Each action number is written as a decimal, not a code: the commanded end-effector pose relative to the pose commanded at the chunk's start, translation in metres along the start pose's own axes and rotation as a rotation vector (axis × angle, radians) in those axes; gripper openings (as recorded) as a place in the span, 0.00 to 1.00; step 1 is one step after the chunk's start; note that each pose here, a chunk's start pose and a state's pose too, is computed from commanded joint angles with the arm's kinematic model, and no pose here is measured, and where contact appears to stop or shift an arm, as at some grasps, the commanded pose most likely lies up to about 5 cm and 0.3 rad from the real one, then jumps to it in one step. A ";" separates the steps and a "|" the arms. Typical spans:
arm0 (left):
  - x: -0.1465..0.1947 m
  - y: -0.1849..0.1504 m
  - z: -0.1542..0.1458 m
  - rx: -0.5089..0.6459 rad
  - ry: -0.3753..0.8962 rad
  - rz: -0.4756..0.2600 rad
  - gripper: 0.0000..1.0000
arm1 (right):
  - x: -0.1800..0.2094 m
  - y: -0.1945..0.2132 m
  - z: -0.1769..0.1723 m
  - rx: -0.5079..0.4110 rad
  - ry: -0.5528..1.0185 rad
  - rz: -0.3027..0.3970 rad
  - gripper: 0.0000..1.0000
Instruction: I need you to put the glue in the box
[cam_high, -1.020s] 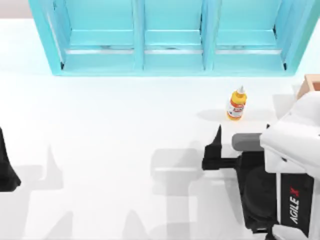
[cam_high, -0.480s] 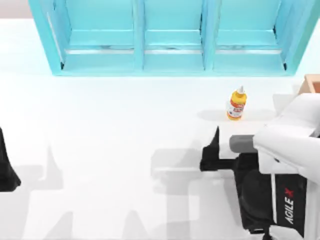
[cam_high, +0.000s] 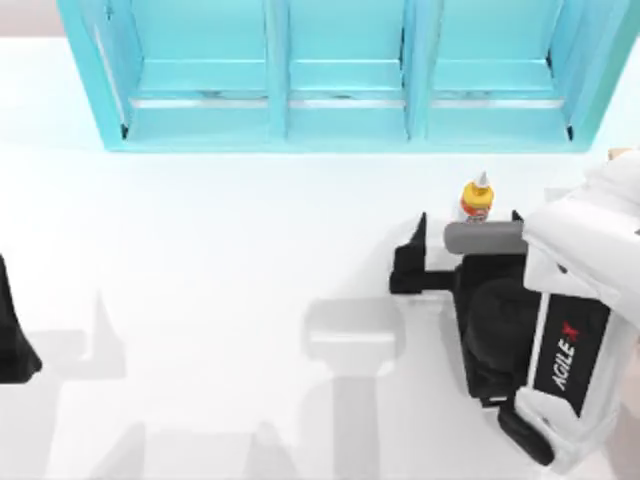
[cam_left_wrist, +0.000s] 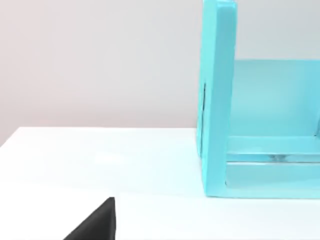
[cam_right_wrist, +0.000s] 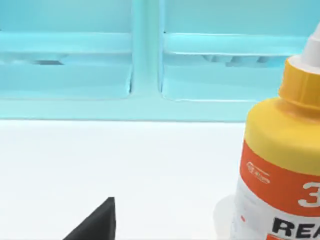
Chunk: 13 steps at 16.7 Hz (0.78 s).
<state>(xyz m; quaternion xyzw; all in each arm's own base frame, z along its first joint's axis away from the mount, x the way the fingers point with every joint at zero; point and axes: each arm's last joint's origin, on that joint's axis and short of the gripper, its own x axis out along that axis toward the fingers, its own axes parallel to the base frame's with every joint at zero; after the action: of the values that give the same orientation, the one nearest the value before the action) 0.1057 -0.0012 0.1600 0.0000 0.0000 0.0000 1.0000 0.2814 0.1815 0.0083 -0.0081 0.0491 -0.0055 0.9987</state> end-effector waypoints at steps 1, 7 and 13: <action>0.000 0.000 0.000 0.000 0.000 0.000 1.00 | 0.008 0.000 0.000 0.000 0.000 0.000 1.00; 0.000 0.000 0.000 0.000 0.000 0.000 1.00 | 0.039 -0.004 0.003 0.000 0.000 0.000 1.00; 0.000 0.000 0.000 0.000 0.000 0.000 1.00 | 0.039 -0.004 0.003 0.000 0.000 0.000 0.70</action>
<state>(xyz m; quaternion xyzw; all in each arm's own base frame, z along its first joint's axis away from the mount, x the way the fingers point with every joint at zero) 0.1057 -0.0012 0.1600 0.0000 0.0000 0.0000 1.0000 0.3202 0.1768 0.0071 -0.0081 0.0491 -0.0056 0.9987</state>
